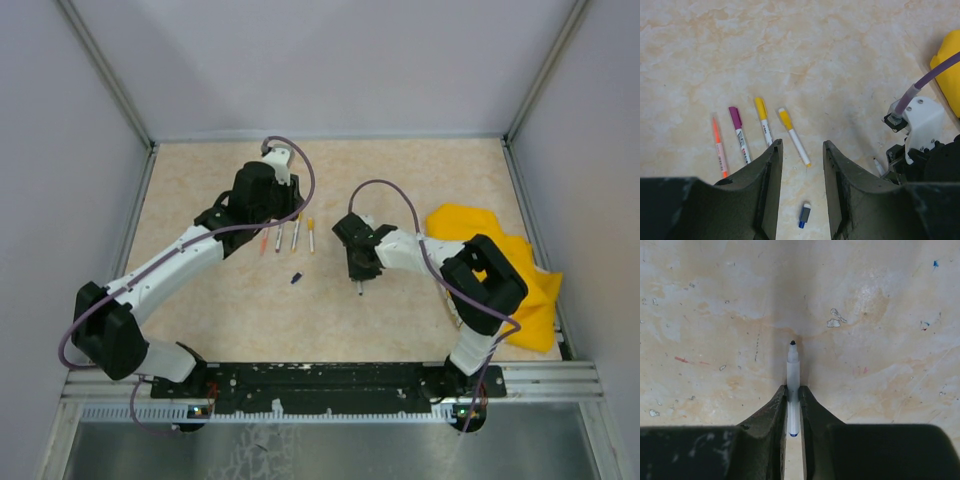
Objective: Insert the pens into the pen caps
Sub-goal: Move the pen to the center of the board, then pick up the pen from the center of the board.
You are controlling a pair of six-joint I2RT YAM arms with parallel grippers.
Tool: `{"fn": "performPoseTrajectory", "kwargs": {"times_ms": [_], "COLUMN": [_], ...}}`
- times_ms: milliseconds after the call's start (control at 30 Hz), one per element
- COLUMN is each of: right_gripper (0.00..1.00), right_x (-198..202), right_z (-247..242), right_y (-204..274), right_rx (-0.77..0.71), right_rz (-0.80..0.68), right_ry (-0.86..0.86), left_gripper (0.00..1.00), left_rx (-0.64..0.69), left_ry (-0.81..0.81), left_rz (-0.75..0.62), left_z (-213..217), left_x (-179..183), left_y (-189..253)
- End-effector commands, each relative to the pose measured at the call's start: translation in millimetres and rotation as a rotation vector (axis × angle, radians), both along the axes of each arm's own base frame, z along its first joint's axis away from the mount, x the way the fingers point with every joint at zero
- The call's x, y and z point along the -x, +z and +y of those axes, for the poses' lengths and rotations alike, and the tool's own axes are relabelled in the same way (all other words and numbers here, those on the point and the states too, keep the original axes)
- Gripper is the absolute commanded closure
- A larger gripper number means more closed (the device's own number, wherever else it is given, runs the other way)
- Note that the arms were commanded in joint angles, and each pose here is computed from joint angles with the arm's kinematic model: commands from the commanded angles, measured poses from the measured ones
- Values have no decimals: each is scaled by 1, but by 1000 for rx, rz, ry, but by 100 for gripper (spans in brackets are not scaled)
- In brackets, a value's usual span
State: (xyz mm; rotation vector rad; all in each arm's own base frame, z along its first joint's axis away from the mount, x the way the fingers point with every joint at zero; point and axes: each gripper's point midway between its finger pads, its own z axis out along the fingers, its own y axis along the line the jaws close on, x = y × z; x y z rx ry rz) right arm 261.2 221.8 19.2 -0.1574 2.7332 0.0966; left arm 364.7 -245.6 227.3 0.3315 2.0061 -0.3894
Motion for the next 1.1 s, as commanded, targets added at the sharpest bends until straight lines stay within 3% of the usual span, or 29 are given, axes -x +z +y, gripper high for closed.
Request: {"fn": "performPoseTrajectory", "kwargs": {"times_ms": [0, 533, 767, 1067], "right_gripper": [85, 79, 91, 98], "right_x": [3, 5, -1, -10], "right_z": [3, 2, 4, 4], "right_y": [0, -6, 8, 60], "right_rx": [43, 92, 68, -70], "right_rz": [5, 32, -22, -197], "right_ry": [37, 66, 63, 13], "left_gripper": [57, 56, 57, 56], "left_rx": [18, 7, 13, 109], "left_ry": [19, 27, 38, -3], "left_rz": [-41, -40, -53, -136], "left_z": [4, 7, 10, 9], "left_x": [-4, -5, -4, 9], "left_y": [12, 10, 12, 35]}}
